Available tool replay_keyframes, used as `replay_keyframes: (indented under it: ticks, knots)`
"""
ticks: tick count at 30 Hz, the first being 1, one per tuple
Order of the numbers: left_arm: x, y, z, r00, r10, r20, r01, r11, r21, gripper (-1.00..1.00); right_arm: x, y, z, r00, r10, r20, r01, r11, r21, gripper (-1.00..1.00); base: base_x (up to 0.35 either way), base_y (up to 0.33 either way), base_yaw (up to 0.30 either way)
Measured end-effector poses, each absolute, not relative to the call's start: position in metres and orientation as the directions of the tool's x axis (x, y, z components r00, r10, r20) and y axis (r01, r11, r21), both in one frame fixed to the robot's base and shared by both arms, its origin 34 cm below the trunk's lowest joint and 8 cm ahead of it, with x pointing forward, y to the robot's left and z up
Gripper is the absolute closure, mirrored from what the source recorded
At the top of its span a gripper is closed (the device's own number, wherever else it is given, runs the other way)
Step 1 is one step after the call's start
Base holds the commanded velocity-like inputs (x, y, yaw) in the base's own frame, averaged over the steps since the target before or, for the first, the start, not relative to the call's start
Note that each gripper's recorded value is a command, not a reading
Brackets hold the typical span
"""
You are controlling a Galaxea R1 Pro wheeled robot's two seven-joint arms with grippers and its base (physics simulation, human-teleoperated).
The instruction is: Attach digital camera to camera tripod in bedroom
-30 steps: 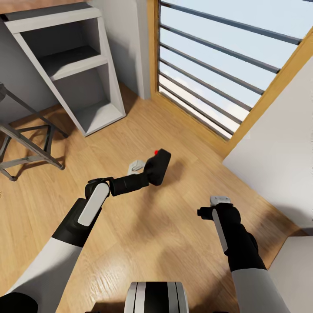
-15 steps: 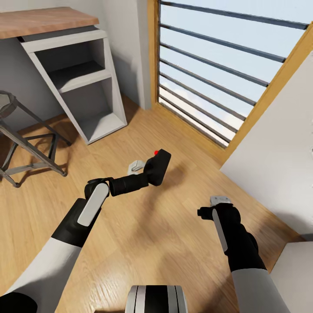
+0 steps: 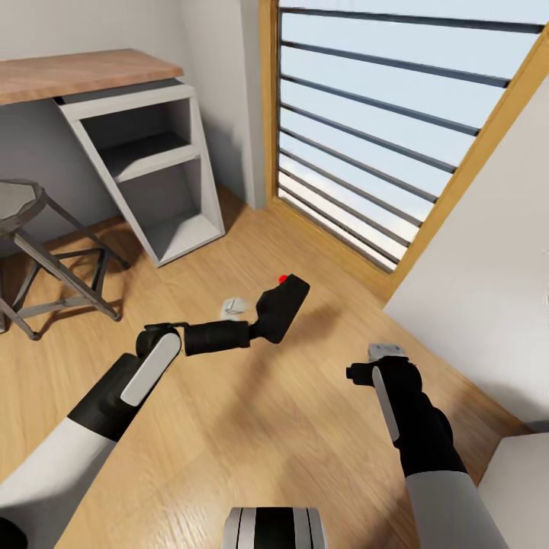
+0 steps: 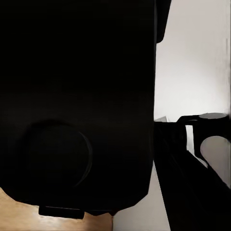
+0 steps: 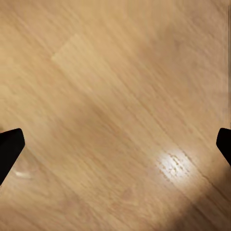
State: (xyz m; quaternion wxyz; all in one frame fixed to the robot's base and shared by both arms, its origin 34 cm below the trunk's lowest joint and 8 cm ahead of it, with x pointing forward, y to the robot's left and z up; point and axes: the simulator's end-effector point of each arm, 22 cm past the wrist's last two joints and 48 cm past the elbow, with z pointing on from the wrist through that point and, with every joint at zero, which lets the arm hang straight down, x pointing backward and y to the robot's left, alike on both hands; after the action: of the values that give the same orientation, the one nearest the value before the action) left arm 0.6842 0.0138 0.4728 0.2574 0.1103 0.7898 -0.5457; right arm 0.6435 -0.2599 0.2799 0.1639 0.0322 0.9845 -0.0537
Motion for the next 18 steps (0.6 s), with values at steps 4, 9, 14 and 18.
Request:
replay_keyframes:
  ticks: [4, 9, 14, 18]
  knots:
    - [0.685, 0.017, 0.493, -0.809, -0.129, -0.573, 0.509, 0.333, -0.794, 1.00, 0.647, -0.260, 0.289, -0.939, 0.046, -0.340, 0.082, 0.992, -0.093, -1.00, 0.000, 0.000, 0.000]
    - [0.680, 0.017, 0.508, -0.793, -0.135, -0.594, 0.542, 0.292, -0.788, 1.00, 0.649, -0.260, 0.301, -0.935, 0.045, -0.352, 0.083, 0.992, -0.092, -1.00, 0.000, 0.000, 0.000]
    - [0.677, 0.017, 0.514, -0.788, -0.130, -0.601, 0.551, 0.285, -0.784, 1.00, 0.653, -0.260, 0.313, -0.927, 0.045, -0.371, 0.085, 0.992, -0.092, -1.00, 0.000, 0.000, 0.000]
    - [0.678, 0.020, 0.517, -0.784, -0.138, -0.606, 0.553, 0.288, -0.782, 1.00, 0.656, -0.260, 0.323, -0.921, 0.045, -0.386, 0.086, 0.992, -0.091, -1.00, 0.000, 0.000, 0.000]
